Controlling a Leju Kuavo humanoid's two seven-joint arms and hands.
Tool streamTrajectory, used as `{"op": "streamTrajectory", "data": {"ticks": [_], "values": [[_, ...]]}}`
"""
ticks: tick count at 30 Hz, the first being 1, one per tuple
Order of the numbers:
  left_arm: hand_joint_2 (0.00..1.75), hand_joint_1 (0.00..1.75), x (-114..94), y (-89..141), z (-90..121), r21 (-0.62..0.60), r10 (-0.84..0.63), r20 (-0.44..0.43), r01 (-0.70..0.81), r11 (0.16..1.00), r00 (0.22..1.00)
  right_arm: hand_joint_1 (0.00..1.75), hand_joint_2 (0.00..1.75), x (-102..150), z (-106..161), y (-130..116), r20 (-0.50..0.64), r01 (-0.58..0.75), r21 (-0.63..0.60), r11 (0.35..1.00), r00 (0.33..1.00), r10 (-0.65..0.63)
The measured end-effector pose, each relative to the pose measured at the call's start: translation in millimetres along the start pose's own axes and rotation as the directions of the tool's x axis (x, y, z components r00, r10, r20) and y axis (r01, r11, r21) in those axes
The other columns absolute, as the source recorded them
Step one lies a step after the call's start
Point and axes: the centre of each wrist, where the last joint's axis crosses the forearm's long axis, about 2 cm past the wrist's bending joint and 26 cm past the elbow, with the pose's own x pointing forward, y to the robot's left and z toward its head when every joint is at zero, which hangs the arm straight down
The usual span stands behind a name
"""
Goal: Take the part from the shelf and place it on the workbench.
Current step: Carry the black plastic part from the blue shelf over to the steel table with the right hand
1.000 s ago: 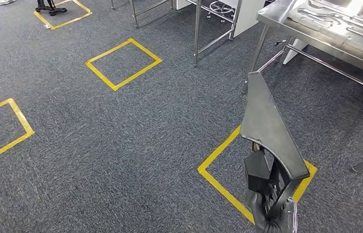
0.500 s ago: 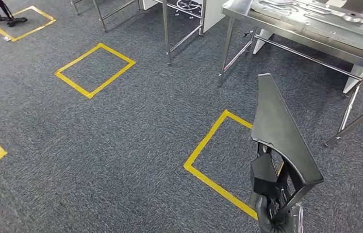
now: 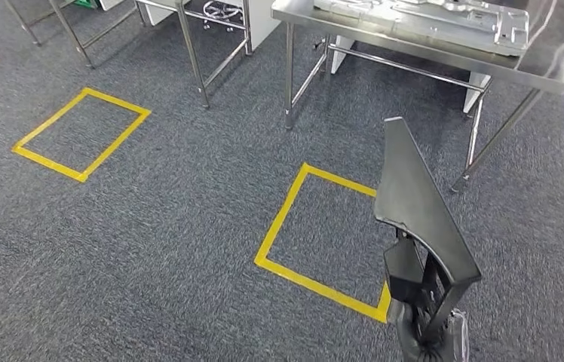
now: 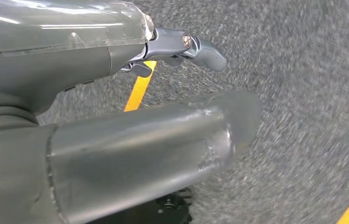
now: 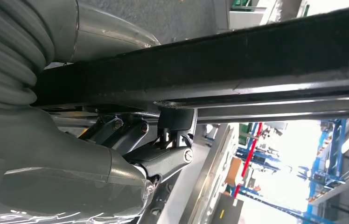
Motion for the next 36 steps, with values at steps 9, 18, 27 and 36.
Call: {"op": "streamTrajectory", "data": {"ticks": [9,18,27,36], "values": [[0.0,0.0,-2,-3,2,-0.009,-0.005,0.002,0.005,1.0,1.0,1.75,1.75,-2,-3,-1,0.003,0.003,0.008,1.0,1.0,-0.003],[0.0,0.0,3,-8,0,-0.02,-0.003,0.013,0.004,1.0,1.0,1.75,1.75,-2,-4,-1,0.004,0.004,0.017,1.0,1.0,-0.004],[0.0,0.0,-1,-8,3,-0.027,-0.008,0.004,0.009,1.0,1.0,1.75,1.75,-3,-4,0,-0.009,-0.004,0.027,1.0,1.0,0.005],[0.0,0.0,2,-10,1,-0.085,-0.039,0.022,0.041,0.996,0.999,1.75,1.75,2,10,-10,-0.086,-0.121,-0.067,0.99,0.99,0.116]]}}
